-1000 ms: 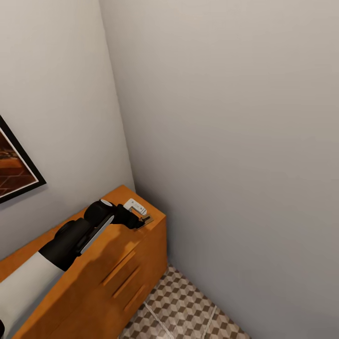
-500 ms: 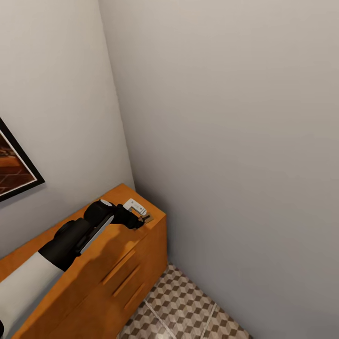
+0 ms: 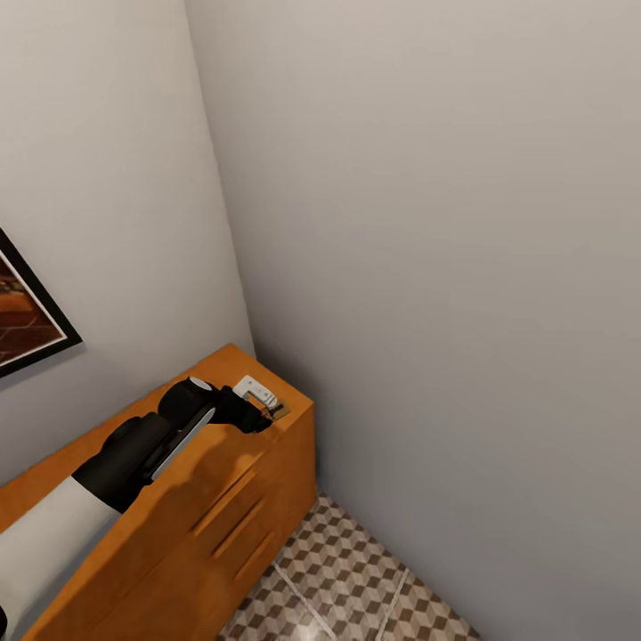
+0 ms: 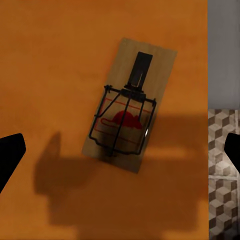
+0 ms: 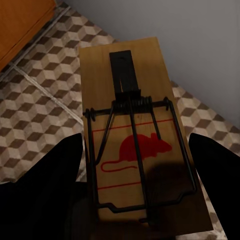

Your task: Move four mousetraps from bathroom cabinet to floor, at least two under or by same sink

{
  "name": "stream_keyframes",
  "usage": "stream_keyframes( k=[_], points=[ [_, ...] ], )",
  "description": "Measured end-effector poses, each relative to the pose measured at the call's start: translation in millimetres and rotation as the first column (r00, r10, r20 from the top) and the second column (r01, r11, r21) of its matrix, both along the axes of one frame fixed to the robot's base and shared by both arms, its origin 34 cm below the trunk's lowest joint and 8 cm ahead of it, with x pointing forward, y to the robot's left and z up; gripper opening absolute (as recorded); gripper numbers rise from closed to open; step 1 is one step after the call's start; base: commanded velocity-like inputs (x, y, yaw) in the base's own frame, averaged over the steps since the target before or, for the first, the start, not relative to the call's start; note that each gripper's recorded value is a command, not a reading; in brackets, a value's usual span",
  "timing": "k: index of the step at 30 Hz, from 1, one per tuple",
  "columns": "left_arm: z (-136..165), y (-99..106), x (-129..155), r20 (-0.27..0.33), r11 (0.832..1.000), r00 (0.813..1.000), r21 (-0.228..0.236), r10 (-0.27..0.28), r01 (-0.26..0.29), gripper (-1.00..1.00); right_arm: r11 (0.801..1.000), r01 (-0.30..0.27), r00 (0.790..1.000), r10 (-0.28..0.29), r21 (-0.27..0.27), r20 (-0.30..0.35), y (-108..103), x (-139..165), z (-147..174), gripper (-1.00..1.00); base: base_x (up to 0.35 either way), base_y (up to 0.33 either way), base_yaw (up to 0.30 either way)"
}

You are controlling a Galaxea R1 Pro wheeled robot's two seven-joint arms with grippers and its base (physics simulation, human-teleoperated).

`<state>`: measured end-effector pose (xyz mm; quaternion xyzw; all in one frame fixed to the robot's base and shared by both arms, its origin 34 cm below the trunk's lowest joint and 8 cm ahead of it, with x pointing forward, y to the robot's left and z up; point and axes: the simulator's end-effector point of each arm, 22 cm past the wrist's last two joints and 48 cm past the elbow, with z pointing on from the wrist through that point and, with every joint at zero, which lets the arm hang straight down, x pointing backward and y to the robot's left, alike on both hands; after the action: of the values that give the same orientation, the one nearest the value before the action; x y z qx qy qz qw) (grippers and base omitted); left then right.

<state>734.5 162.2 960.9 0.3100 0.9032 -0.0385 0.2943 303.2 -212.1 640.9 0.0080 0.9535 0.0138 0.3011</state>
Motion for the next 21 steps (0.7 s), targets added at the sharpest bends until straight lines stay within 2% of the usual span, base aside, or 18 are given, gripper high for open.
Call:
stream_keyframes(
  k=[21],
  points=[
    [-3.8,-4.8,1.3,0.002,1.0,1.0,-0.009,-0.009,0.009,1.0,1.0,0.0,1.0,0.0,0.001,-0.02,0.8,-7.3,-3.8,-1.0,0.0,0.0,0.0]
  ],
)
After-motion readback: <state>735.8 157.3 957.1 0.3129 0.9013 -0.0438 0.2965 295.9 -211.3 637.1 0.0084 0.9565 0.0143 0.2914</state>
